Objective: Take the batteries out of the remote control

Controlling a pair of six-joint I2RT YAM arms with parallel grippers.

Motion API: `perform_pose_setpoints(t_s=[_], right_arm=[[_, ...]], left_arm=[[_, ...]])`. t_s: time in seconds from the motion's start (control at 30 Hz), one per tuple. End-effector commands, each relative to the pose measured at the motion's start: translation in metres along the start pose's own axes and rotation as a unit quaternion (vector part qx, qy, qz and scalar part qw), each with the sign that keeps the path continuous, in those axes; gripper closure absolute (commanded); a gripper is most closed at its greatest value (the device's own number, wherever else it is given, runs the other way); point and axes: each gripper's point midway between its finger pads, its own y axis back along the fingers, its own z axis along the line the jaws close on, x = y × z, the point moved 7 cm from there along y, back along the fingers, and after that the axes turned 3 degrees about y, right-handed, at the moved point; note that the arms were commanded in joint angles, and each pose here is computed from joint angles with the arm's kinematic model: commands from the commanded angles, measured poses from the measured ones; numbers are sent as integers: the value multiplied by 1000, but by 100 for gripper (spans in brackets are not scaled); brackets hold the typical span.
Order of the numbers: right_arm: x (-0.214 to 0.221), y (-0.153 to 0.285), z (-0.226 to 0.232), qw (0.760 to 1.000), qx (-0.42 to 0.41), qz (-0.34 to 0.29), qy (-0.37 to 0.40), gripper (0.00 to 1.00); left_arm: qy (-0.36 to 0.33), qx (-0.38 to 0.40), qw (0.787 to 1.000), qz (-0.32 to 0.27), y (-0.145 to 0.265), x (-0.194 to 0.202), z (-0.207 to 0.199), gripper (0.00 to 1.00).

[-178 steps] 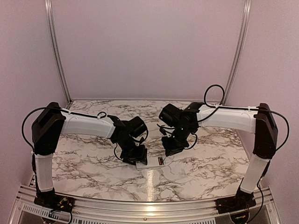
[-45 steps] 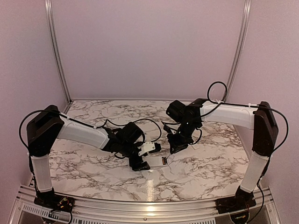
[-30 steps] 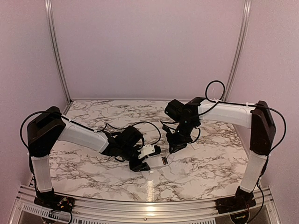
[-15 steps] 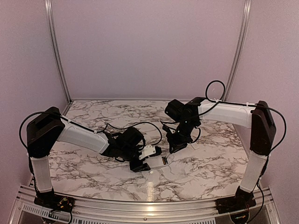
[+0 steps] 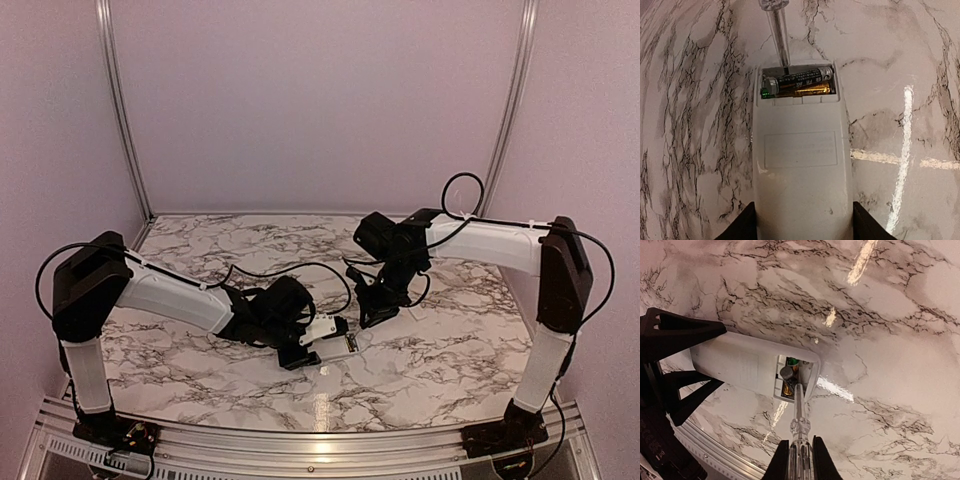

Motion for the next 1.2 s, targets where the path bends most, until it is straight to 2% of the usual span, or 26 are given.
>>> perform_pose_setpoints(t_s=[0.0,0.23,0.6,1.17], right_arm=[[-1,6,9,1000,-26,-16,9,100],[-1,10,11,999,-38,-22,7,100],[0,12,13,999,-46,-29,-2,100],[7,14,29,997,-68,-26,-1,100]], left_arm=[[-4,-35,999,-6,15,-8,6,100],[-9,-72,997,-11,27,-13,9,100],[-8,-80,997,-12,36,-13,7,100],[24,-90,996,-9,28,-3,7,100]])
